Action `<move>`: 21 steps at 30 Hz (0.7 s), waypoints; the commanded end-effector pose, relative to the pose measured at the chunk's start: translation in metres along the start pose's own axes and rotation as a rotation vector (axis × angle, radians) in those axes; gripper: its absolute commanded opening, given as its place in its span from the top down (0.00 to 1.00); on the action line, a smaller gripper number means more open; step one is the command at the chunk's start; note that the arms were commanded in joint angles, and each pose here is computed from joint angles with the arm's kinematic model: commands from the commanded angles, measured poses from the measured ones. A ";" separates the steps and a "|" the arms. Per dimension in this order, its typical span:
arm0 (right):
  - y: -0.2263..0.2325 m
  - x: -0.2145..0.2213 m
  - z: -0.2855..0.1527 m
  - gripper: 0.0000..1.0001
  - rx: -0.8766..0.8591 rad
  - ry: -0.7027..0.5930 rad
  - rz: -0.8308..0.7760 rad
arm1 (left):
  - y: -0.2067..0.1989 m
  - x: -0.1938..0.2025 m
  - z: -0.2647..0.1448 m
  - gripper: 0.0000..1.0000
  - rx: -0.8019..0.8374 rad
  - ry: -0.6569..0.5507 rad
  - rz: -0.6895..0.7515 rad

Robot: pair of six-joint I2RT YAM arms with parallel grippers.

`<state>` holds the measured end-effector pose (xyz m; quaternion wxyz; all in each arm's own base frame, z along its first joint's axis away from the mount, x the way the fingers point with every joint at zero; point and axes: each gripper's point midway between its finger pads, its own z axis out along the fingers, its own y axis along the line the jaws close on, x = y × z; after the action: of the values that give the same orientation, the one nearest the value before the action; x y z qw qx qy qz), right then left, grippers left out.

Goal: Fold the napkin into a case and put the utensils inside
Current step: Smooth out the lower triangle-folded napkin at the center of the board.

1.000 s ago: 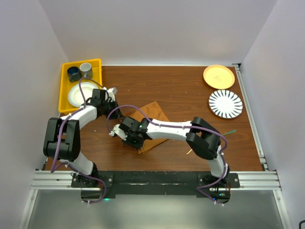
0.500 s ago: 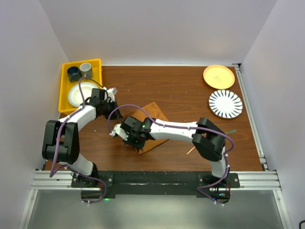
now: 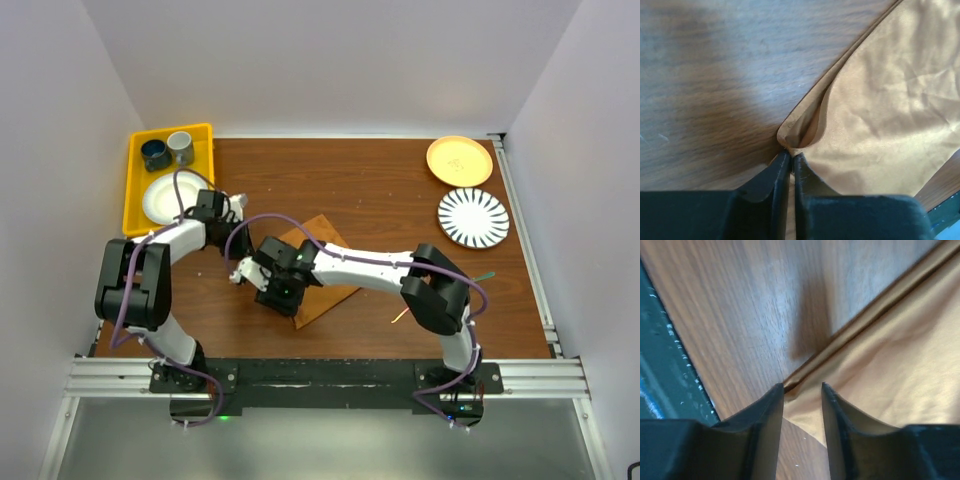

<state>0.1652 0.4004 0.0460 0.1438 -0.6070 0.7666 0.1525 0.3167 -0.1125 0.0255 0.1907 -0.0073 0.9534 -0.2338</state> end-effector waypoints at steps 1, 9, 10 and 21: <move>-0.046 -0.037 -0.058 0.54 -0.005 -0.156 0.083 | 0.001 -0.022 -0.014 0.75 -0.009 -0.057 0.064; -0.158 0.012 -0.101 0.41 0.172 -0.141 0.198 | -0.041 -0.068 -0.066 0.48 0.110 -0.268 0.445; -0.169 0.028 -0.100 0.42 0.183 -0.121 0.221 | -0.049 -0.067 -0.071 0.48 0.145 -0.272 0.504; -0.157 0.109 -0.064 0.51 0.113 0.022 0.282 | -0.059 0.024 0.000 0.69 0.324 0.121 0.584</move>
<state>0.3108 0.2515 0.0581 0.1641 -0.4674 0.8612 0.1134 0.3034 -0.1707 0.0828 0.2636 0.2940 0.8661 -0.3065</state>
